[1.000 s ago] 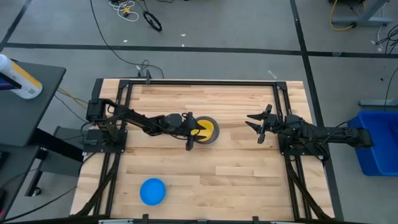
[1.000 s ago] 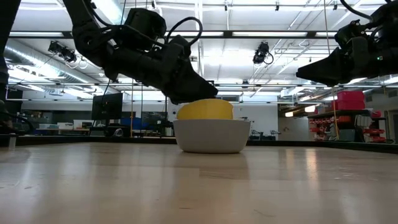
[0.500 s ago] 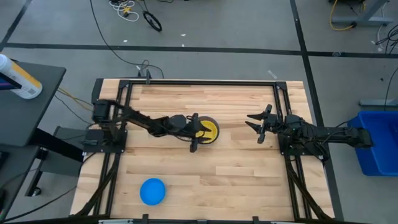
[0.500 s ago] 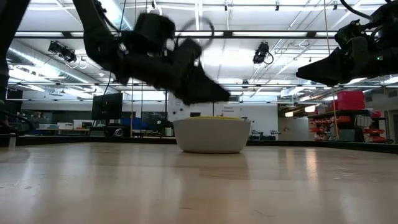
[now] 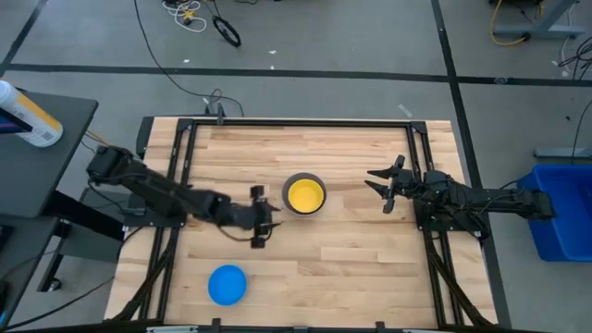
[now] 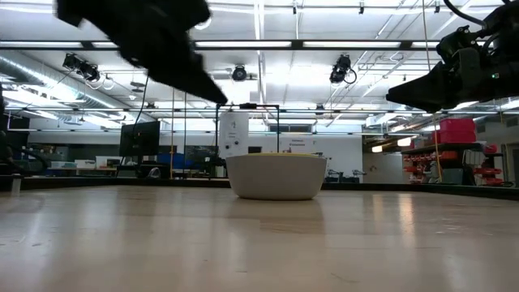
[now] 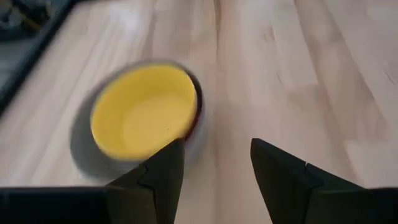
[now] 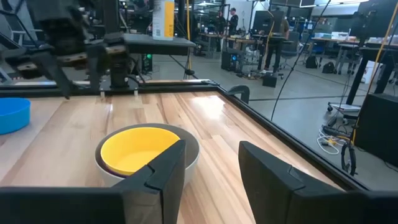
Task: Nest bowls inside each other
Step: Stack the blue bowl on the yellow bowl
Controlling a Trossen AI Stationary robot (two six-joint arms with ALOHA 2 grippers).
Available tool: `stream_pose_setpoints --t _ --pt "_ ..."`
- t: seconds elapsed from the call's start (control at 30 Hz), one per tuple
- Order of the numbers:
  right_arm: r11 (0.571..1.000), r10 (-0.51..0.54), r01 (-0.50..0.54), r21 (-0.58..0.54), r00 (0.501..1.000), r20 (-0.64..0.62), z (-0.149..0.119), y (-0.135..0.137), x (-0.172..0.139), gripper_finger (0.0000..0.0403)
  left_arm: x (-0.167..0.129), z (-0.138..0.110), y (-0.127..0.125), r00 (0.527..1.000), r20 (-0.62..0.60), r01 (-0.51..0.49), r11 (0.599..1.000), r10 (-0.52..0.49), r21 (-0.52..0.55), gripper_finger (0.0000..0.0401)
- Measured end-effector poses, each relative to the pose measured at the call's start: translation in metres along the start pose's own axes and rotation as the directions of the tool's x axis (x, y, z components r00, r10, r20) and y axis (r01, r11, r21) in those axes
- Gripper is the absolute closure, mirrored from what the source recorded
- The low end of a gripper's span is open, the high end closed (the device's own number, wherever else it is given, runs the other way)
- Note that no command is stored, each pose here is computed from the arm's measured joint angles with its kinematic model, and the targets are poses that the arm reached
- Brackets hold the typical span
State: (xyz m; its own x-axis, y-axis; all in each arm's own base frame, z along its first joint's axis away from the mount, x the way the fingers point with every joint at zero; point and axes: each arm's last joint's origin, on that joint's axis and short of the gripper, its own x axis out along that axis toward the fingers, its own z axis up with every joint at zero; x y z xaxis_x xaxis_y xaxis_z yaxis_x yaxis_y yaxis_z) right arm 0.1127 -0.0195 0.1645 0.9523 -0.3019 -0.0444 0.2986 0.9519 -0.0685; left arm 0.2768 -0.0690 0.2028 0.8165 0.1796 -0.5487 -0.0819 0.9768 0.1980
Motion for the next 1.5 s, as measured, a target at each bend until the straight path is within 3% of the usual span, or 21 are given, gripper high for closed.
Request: stream_pose_setpoints --t 0.07,0.23,0.5,0.9,1.5 --pt "1.0 0.0 0.0 0.0 1.0 0.0 0.0 0.0 0.0 0.0241 -0.016 -0.008 -0.012 0.998 -0.07 -0.005 1.0 0.004 -0.017 0.0209" --pt "1.0 0.0 0.0 0.0 1.0 -0.004 0.0 0.0 0.0 0.0241 -0.048 -0.018 -0.041 0.994 -0.101 0.039 0.994 -0.05 -0.104 0.0209" --pt "1.0 0.001 -0.001 -0.002 1.0 -0.01 -0.001 0.0 0.001 0.0248 -0.076 -0.038 -0.073 0.976 -0.171 0.094 0.967 -0.137 -0.235 0.0209" --pt "1.0 0.001 -0.001 -0.002 1.0 -0.012 -0.001 0.0 0.001 0.024 -0.116 -0.057 -0.109 0.944 -0.167 0.202 0.9 -0.283 -0.387 0.0209" --pt "1.0 0.001 -0.001 -0.002 1.0 -0.012 -0.001 0.0 0.001 0.0244 -0.109 -0.077 -0.125 0.939 -0.242 0.143 0.918 -0.244 -0.369 0.0209"
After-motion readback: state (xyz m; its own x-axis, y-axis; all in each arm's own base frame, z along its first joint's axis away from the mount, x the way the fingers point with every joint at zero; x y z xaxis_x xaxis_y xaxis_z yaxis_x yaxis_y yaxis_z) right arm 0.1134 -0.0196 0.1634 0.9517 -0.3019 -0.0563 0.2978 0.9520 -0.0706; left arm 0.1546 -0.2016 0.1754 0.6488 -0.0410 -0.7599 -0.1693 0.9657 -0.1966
